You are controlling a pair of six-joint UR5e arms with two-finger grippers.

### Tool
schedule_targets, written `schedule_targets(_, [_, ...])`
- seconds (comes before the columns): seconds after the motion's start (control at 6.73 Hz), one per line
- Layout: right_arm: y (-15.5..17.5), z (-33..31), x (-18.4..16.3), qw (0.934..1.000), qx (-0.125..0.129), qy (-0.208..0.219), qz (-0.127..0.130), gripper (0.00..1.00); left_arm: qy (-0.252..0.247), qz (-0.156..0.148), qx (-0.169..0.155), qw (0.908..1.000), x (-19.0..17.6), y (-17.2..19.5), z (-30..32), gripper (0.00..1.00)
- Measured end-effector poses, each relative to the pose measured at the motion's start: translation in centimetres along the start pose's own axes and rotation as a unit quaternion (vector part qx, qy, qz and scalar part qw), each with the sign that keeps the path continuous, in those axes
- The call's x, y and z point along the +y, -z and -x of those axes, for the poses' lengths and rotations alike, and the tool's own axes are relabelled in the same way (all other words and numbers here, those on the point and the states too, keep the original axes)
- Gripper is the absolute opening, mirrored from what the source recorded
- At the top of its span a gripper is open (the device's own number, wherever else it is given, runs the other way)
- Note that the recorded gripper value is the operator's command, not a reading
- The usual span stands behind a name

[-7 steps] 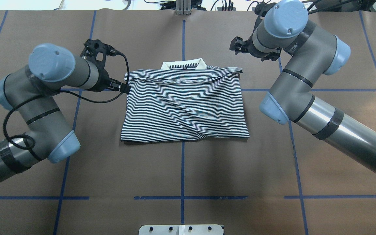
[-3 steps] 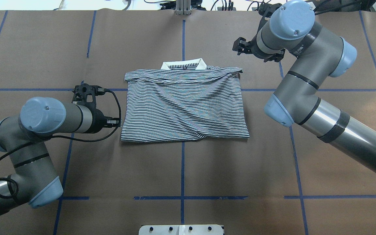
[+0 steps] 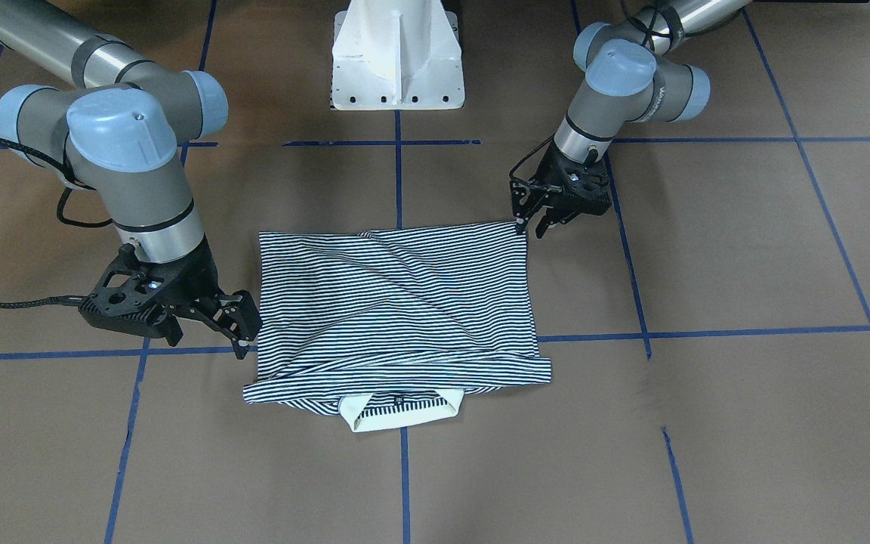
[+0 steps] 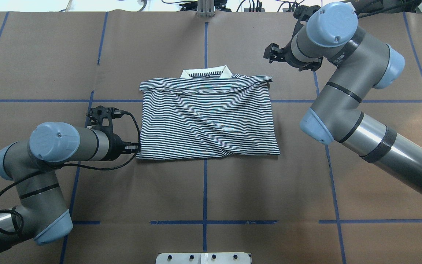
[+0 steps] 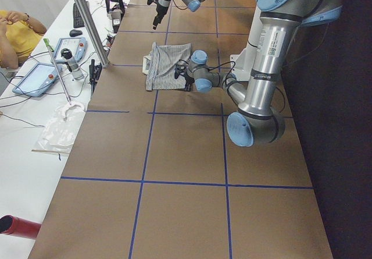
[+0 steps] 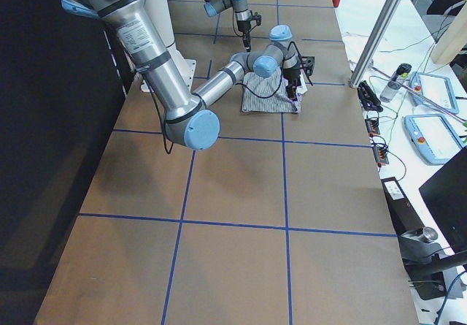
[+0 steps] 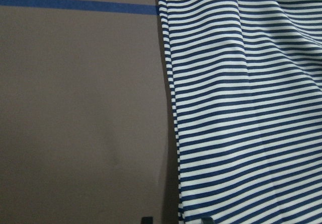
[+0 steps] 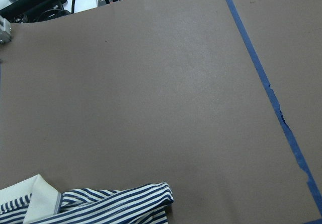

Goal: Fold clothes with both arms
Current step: 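Withdraw both grippers away from the folded shirt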

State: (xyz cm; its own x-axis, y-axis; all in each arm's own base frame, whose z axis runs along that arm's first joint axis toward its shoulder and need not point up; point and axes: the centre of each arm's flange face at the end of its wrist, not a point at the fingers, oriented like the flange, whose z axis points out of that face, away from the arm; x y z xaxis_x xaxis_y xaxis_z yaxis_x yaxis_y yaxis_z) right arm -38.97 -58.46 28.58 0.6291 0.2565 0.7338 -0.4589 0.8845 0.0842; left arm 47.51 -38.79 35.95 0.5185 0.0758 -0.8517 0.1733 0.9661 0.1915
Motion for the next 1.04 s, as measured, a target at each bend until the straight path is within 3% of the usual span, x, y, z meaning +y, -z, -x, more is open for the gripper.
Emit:
schedule_targets(0.59, [-0.7, -1.1, 0.2, 1.0000, 0.009, -0.002, 0.002, 1.00, -0.005, 0.009, 0.000, 0.9999, 1.3, -0.7, -0.5, 0.34])
schedule_targets(0.74, [-0.8, -1.2, 0.2, 0.9999, 0.010, -0.002, 0.002, 1.00, -0.007, 0.012, 0.000, 0.9999, 1.6, -0.9, -0.7, 0.24])
schedule_targets(0.89, [-0.9, -1.3, 0.2, 0.9999, 0.011, -0.002, 0.002, 1.00, -0.009, 0.014, 0.001, 0.9999, 1.8, -1.0, -0.9, 0.00])
schedule_targets(1.04, [-1.0, -1.5, 0.2, 0.9999, 0.013, -0.002, 0.002, 1.00, -0.010, 0.014, 0.002, 0.9999, 1.8, -1.0, -1.0, 0.00])
